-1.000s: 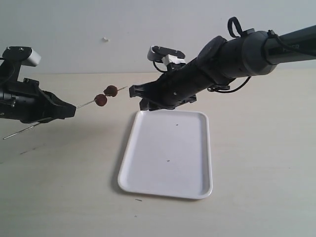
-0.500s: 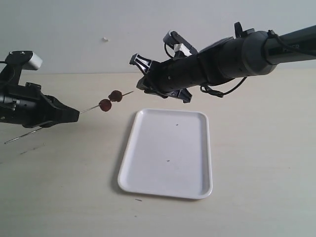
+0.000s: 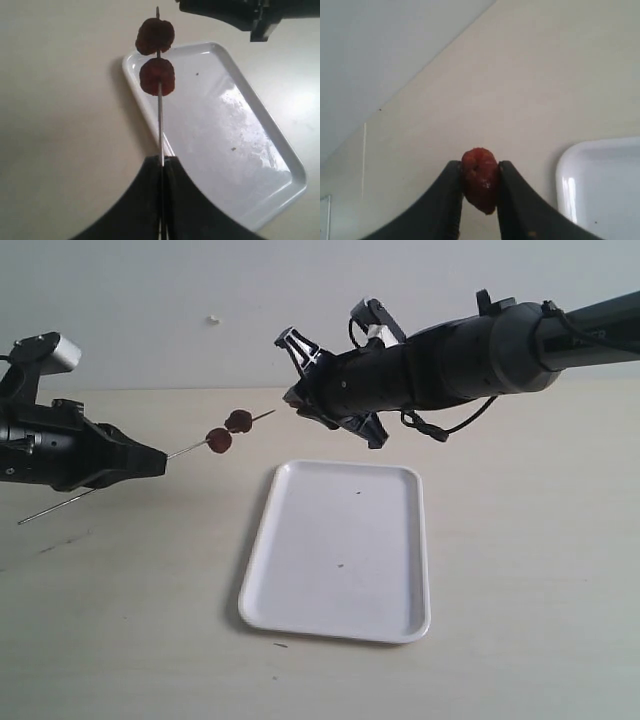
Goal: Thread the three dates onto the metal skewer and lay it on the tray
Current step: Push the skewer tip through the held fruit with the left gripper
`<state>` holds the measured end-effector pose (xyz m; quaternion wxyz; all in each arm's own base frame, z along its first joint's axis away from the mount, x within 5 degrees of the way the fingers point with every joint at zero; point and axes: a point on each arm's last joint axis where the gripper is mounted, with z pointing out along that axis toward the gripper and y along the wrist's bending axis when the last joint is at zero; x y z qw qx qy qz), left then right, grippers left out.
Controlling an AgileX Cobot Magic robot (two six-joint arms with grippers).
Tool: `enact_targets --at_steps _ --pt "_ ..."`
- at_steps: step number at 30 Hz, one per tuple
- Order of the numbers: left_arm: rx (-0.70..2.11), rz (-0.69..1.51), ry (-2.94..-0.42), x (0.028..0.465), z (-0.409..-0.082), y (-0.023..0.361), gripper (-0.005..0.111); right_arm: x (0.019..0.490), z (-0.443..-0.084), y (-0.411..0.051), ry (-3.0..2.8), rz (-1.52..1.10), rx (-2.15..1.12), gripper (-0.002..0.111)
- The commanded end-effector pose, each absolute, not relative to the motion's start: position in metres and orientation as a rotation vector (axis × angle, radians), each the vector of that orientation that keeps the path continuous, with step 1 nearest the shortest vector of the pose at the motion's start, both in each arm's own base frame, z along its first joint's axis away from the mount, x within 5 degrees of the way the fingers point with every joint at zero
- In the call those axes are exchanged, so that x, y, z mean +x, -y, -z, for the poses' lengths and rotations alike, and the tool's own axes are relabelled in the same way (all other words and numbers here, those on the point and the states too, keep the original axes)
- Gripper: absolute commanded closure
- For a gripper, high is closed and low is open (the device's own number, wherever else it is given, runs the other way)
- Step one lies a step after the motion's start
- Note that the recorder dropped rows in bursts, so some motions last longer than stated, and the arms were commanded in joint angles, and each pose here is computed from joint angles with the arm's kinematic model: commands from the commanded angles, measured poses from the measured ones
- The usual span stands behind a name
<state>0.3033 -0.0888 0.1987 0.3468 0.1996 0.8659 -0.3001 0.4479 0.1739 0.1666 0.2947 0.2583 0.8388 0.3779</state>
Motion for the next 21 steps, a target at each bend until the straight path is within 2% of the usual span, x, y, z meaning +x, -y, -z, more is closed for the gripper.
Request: enact_targets --at_steps 1,21 --pt "0.518 0.843 -2.21 0.3006 -0.2035 0.0919 0.107 0.4511 -0.1695 -0.1716 -2.188 -1.026 0.778 0.084" --pt "0.49 0.871 -2.189 0.3016 -0.2058 0.093 0.107 0.452 -0.1707 -0.1714 -2.156 -1.069 0.864 0.084"
